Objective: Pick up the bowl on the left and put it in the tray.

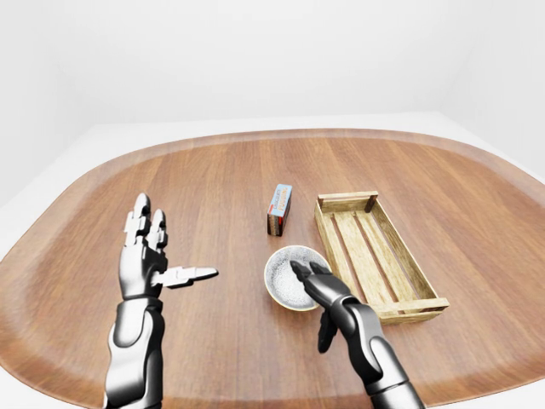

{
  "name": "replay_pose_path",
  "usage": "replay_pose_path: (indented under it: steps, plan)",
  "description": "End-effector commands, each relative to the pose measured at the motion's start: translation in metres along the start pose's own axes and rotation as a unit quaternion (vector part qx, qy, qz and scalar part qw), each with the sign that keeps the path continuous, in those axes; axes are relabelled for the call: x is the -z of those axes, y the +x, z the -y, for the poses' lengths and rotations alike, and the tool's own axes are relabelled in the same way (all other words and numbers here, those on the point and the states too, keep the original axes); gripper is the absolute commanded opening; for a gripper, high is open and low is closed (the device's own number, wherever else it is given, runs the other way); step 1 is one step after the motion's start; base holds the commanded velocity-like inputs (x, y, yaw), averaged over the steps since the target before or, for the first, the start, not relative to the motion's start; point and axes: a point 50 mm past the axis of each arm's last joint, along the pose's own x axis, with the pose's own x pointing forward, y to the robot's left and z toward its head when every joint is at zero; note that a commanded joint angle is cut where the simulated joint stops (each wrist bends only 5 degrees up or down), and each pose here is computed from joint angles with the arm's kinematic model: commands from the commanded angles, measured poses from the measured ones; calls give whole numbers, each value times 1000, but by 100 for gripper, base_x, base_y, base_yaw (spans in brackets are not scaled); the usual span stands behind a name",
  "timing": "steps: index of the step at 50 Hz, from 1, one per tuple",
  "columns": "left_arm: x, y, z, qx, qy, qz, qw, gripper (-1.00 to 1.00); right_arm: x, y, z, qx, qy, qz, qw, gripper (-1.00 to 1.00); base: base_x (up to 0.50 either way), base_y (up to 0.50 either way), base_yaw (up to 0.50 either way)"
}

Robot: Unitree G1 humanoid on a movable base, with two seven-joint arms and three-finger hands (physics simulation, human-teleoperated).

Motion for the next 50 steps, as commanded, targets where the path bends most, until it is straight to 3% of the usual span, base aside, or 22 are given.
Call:
replay_pose_path:
  steps: [1,28,50]
  plan:
    - [14,2,7,0,2,-18,1000,100,0,13,-3,-32,-7,-8,999,100,0,0,0]
    - [21,3,4,-4,0,-20,1000,100,-8,20,-12,-50,-19,-4,999,100,0,0,0]
    - [20,4,5,-3,1,-22,1000,100,-3,25,-39,-75,2,-12,997,100,0,0,0]
